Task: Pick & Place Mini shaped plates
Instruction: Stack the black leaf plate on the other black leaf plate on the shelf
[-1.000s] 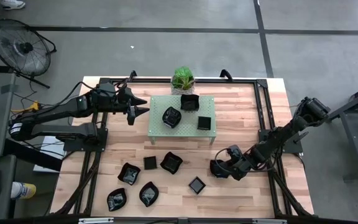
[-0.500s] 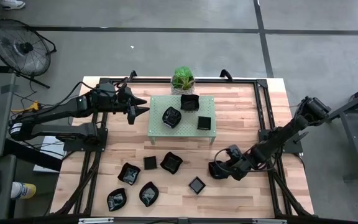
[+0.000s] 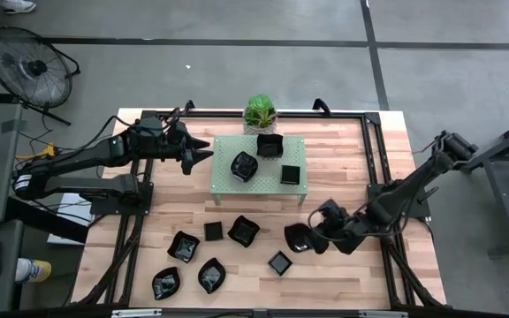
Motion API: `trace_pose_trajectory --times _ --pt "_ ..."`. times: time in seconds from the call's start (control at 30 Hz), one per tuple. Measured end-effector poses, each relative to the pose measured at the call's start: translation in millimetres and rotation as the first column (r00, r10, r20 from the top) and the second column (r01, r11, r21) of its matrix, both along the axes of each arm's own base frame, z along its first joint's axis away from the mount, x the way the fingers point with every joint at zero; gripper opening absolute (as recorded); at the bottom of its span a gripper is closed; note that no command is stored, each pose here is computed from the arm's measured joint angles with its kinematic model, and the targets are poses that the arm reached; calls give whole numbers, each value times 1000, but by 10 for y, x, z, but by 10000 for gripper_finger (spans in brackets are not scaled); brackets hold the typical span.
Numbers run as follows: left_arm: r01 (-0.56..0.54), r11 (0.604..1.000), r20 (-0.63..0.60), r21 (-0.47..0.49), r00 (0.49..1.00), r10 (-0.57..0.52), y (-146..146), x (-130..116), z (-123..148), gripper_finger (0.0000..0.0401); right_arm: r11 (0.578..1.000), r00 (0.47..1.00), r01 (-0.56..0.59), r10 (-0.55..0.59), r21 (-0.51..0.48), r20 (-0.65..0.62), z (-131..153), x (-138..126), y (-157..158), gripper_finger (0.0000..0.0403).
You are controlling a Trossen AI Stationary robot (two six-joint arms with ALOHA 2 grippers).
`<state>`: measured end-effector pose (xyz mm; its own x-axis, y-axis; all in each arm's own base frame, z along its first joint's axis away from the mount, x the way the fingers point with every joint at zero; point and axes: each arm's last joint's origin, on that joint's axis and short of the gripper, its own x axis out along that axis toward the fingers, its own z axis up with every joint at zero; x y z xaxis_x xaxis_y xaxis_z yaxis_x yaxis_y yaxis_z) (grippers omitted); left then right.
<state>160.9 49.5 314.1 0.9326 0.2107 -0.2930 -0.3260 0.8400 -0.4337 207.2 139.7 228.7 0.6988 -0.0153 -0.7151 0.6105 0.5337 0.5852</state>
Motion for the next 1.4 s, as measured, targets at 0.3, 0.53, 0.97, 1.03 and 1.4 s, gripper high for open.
trace_pose_trajectory --times 0.3,0.53,0.97,1.03,1.4 --pt "-6 1000 97 13 995 4 8 23 92 216 916 966 206 -135 -344 220 581 228 -284 0" --pt "-8 999 185 41 983 1 12 36 181 216 761 960 270 -167 -590 224 805 379 -610 0" --pt "-123 991 224 50 968 109 44 29 221 216 868 939 272 -144 -415 313 943 654 -1107 0" --pt "-146 987 220 69 967 128 51 27 221 216 885 923 298 -172 -357 343 961 676 -1165 0" --pt "-145 974 214 174 971 106 85 127 213 216 804 837 477 -293 -355 462 851 1031 -1326 0"
